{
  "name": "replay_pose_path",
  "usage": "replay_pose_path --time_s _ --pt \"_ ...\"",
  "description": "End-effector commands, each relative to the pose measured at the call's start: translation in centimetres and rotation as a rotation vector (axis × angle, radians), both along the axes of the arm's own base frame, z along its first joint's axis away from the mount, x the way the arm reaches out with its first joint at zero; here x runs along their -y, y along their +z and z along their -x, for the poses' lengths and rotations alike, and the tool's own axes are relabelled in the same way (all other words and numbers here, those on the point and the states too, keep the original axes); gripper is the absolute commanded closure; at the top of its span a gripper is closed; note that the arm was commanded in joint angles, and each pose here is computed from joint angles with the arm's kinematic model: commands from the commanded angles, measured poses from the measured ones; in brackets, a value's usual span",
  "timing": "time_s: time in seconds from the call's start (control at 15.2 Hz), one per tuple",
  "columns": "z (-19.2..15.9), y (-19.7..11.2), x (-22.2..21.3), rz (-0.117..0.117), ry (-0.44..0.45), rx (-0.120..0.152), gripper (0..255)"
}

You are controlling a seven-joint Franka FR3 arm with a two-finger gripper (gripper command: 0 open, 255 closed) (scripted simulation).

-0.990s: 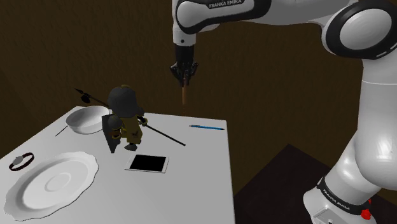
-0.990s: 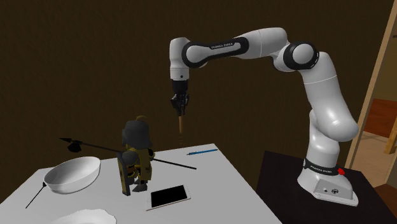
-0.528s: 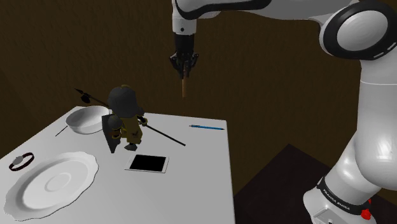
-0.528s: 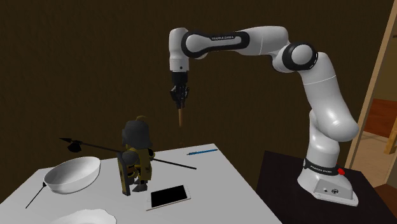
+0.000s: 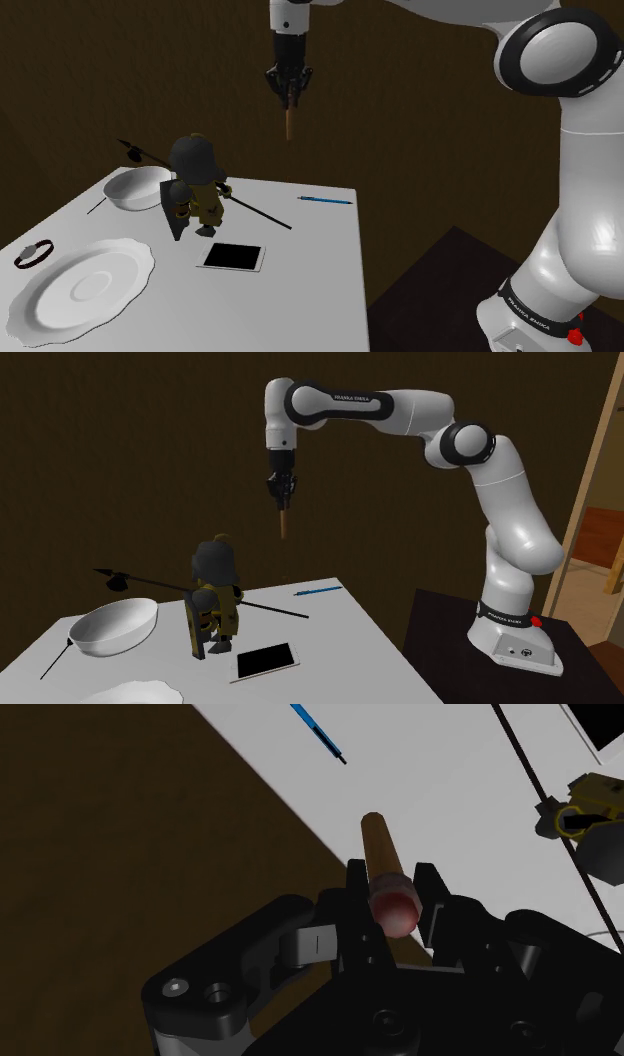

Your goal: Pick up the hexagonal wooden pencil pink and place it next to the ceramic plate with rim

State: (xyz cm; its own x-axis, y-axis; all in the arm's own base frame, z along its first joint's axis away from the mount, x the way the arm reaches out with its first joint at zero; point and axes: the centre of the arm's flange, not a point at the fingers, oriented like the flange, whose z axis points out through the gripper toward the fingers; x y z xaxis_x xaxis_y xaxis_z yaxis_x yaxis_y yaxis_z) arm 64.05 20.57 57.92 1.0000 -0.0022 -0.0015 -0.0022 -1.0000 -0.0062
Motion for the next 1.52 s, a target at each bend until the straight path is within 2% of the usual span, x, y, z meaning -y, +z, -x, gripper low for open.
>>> replay_pose_path --time_s 0.0,0.13,1.45 --pt "0.0 1.1 0.1 0.0 0.0 -0.001 255" --pt "0.0 2.0 0.1 0.0 0.0 -0.001 255" --pt "8.0 -7.3 -23.3 0.0 0.0 -0.001 255"
